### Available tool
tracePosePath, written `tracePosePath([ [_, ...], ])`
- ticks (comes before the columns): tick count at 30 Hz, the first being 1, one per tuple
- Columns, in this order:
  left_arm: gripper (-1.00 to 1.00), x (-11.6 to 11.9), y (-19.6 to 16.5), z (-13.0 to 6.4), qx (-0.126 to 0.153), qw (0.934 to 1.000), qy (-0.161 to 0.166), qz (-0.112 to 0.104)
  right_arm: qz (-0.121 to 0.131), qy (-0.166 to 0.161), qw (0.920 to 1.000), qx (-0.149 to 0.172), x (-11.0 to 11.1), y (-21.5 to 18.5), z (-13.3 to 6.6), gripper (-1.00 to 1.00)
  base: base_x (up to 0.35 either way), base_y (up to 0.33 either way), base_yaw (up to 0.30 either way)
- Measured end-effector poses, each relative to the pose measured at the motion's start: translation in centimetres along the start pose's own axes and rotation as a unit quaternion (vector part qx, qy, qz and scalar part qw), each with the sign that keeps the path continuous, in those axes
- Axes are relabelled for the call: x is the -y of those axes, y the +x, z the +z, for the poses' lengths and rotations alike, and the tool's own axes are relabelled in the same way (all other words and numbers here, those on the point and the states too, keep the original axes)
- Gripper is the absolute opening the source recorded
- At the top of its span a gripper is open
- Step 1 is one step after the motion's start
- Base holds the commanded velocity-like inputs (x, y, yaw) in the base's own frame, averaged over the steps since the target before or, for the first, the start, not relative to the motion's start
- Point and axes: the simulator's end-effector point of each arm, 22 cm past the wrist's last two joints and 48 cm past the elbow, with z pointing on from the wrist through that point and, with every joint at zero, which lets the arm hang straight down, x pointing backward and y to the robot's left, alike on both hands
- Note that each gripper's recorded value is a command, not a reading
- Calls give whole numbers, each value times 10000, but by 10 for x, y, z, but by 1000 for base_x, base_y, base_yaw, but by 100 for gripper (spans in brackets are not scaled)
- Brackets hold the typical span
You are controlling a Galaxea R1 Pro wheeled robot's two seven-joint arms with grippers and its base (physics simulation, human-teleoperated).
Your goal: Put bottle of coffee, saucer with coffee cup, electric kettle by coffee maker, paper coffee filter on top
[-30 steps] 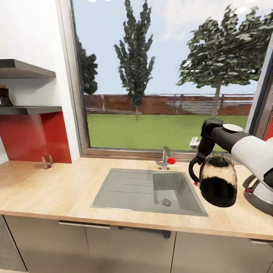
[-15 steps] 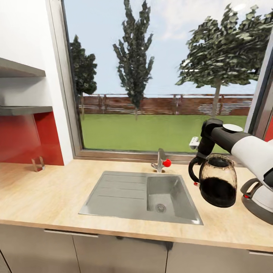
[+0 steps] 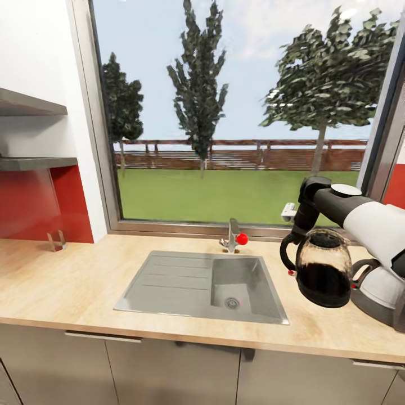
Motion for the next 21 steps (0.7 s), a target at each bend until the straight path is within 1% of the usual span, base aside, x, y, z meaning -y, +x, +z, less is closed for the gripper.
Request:
tracePosePath([
  [3,100,0,0,0,1,10000,0,-1,-3,6,10000,-3,0,0,0,-100,13,-7,0],
  [8,100,0,0,0,-3,10000,-1,0,-7,14,10000,-12,1,1,0,-100,74,-97,0],
  [17,100,0,0,0,5,10000,-1,-1,2,12,10000,-7,1,1,0,-100,6,-14,0],
  [21,100,2,1,0,-5,10000,13,-5,2,14,10000,-8,1,1,0,-100,0,-191,0],
])
